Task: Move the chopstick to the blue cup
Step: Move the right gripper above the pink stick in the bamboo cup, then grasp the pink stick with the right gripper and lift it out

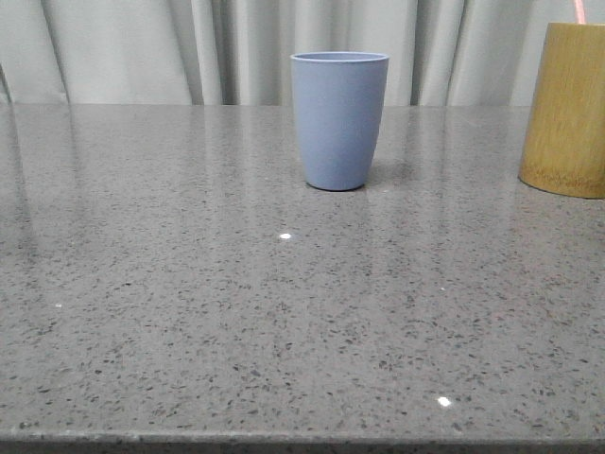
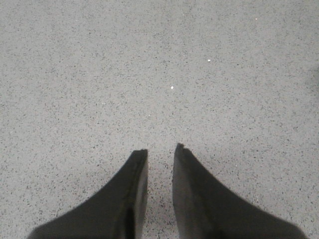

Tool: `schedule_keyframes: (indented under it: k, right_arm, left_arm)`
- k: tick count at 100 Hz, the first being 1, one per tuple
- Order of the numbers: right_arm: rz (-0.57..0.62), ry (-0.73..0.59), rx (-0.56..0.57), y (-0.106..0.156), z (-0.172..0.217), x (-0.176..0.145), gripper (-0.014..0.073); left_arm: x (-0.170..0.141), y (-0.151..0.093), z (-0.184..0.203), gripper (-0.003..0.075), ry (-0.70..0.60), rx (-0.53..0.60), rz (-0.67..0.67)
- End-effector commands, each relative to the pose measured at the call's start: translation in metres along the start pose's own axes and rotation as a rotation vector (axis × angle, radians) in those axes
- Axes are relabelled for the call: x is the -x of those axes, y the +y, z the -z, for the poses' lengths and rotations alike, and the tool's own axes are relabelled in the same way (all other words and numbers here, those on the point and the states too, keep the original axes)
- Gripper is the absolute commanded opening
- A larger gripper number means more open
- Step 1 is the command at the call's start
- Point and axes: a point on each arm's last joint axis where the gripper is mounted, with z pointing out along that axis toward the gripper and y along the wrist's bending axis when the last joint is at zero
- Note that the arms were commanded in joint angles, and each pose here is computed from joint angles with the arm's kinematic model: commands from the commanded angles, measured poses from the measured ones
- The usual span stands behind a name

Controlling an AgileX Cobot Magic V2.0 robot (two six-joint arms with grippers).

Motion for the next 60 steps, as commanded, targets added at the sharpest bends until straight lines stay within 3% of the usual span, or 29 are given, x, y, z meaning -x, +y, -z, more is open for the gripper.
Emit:
schedule_keyframes:
  k: [1,12,43,60]
  right_arm:
    - [0.005,-0.095,0.004,0.002,-0.005,0.029,0.037]
    - [0.005,-0.058,0.007,0.004,-0.026,0.044,0.0424]
    - [0.006,-0.003,0.006,0.007,-0.081,0.079,0.0424]
    - [0.005,0.044,0.003,0.007,-0.114,0.084,0.0424]
  left_arm:
    - [0.007,0.0,0.013,0.0127,-0.108,-0.009,0.019]
    - [0.005,0.0,0.013,0.0127,-0.103,-0.009,0.019]
    - [0.004,0.0,0.013,0.0127,-0.102,-0.008,0.019]
    - [0.004,0.0,0.013,0.0127,-0.102,-0.008,0.019]
